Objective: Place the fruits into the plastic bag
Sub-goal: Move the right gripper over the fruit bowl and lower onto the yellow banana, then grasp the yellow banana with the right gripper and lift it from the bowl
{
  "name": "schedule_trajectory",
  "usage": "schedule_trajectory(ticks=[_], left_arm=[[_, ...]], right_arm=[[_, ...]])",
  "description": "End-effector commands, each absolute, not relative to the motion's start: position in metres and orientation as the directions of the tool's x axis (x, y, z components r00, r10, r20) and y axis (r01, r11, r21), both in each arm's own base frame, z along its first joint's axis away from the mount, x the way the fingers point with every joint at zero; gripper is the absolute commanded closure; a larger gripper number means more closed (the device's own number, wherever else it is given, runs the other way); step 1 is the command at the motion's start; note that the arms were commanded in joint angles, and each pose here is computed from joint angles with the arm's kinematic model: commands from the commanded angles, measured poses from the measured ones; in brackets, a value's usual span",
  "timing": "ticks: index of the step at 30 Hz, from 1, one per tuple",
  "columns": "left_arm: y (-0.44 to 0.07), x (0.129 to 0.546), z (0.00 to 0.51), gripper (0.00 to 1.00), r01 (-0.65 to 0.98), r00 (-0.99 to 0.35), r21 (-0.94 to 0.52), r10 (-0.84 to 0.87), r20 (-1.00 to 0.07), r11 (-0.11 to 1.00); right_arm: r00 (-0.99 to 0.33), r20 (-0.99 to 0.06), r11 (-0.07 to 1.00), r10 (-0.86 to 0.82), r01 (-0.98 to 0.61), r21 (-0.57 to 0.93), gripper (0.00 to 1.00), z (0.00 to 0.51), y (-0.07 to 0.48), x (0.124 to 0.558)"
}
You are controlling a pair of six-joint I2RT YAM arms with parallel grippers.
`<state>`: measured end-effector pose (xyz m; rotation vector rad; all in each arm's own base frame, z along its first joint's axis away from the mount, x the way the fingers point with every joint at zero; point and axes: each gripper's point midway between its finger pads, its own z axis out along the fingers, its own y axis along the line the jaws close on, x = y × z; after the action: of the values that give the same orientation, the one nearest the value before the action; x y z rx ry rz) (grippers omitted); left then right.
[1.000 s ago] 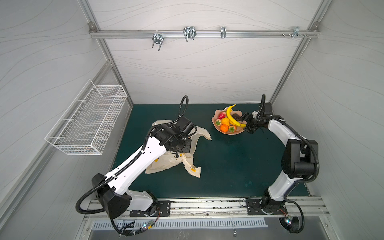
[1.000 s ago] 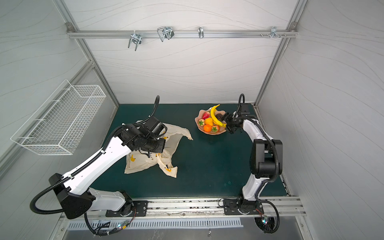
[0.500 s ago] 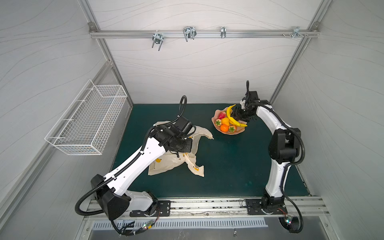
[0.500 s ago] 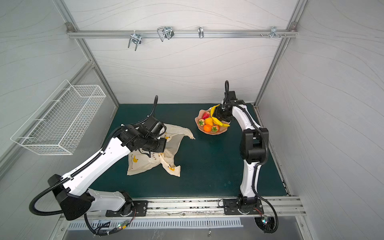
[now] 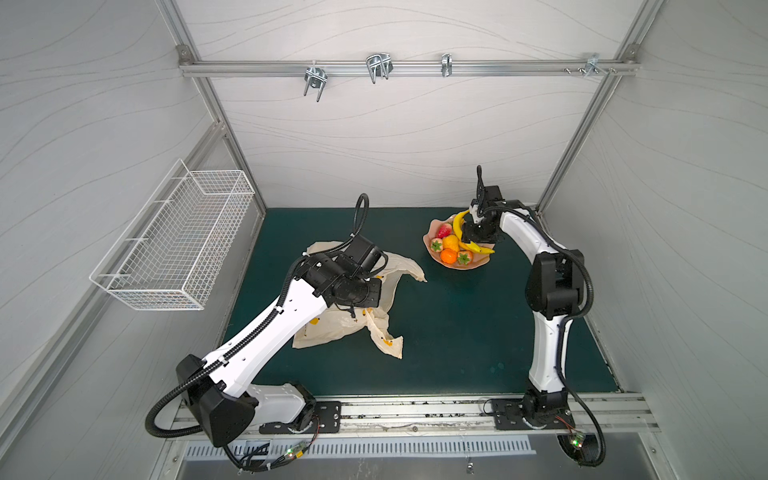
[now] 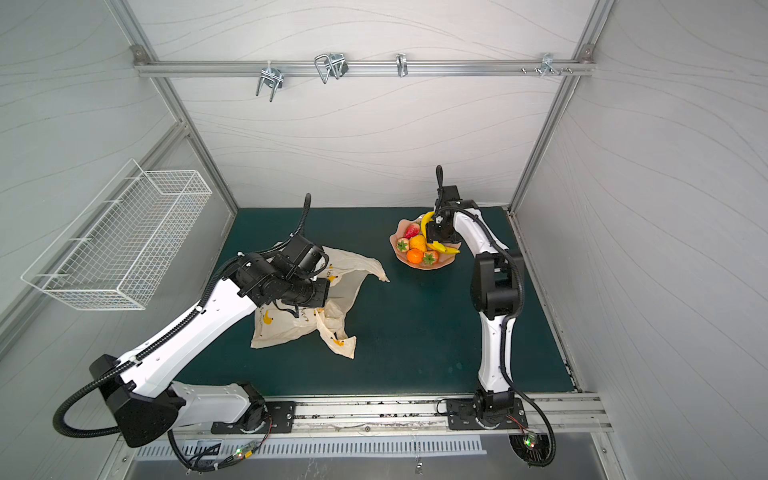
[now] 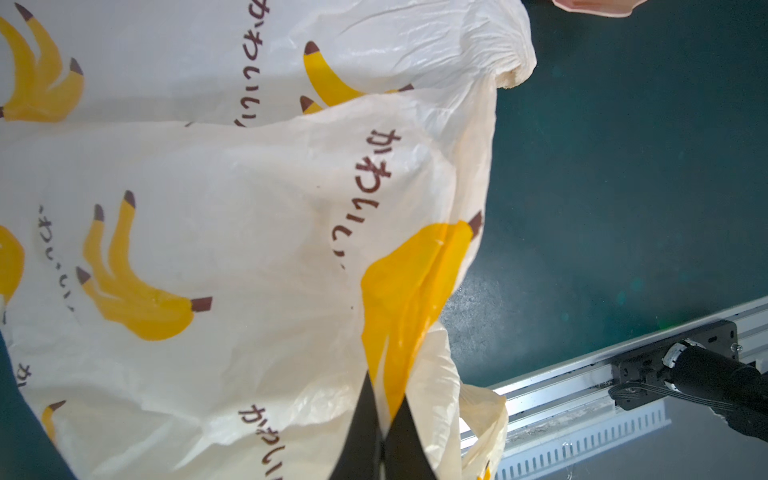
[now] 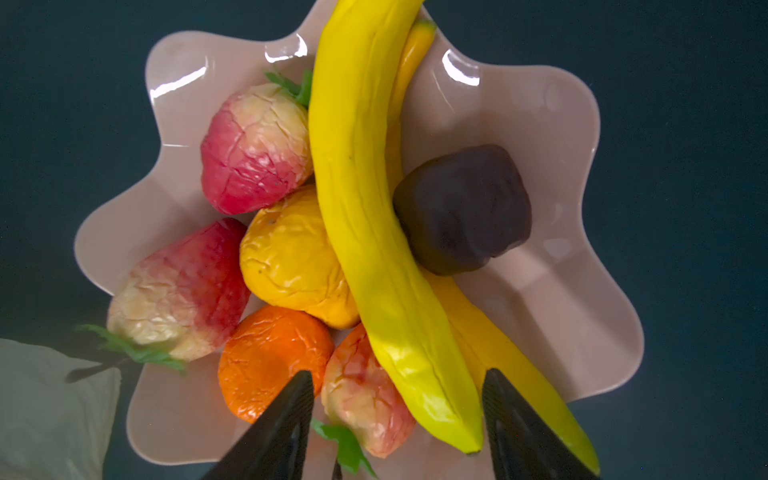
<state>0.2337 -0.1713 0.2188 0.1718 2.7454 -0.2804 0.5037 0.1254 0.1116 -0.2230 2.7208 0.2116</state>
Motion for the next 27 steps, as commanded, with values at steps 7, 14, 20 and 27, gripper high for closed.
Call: schedule_trajectory(ticks=[7, 14, 20, 27], left_arm=[[-0.171, 0.232, 0.223, 1.00, 0.128, -0.922, -0.213, 0.037, -0.386, 0.969], [-0.171, 0.233, 0.224, 1.00, 0.121, -0.920, -0.211, 0.030, -0.390, 0.970], [-0.171, 0.233, 0.224, 1.00, 0.116, -0.921, -0.213, 0.024, -0.390, 0.970], [-0.172, 0.234, 0.224, 1.00, 0.119, -0.920, -0.216, 0.026, -0.391, 0.969]], right_arm=[[-0.913, -0.369, 0.973, -0.175, -0.218, 0.079, 0.40, 0.093, 0.127, 0.513], [-0.920, -0.352, 0.973, -0.172, -0.215, 0.088, 0.47, 0.084, 0.130, 0.515], [-0.923, -0.342, 0.973, -0.174, -0.215, 0.087, 0.49, 0.078, 0.129, 0.513], [-0.925, -0.339, 0.975, -0.171, -0.209, 0.078, 0.54, 0.075, 0.128, 0.513]])
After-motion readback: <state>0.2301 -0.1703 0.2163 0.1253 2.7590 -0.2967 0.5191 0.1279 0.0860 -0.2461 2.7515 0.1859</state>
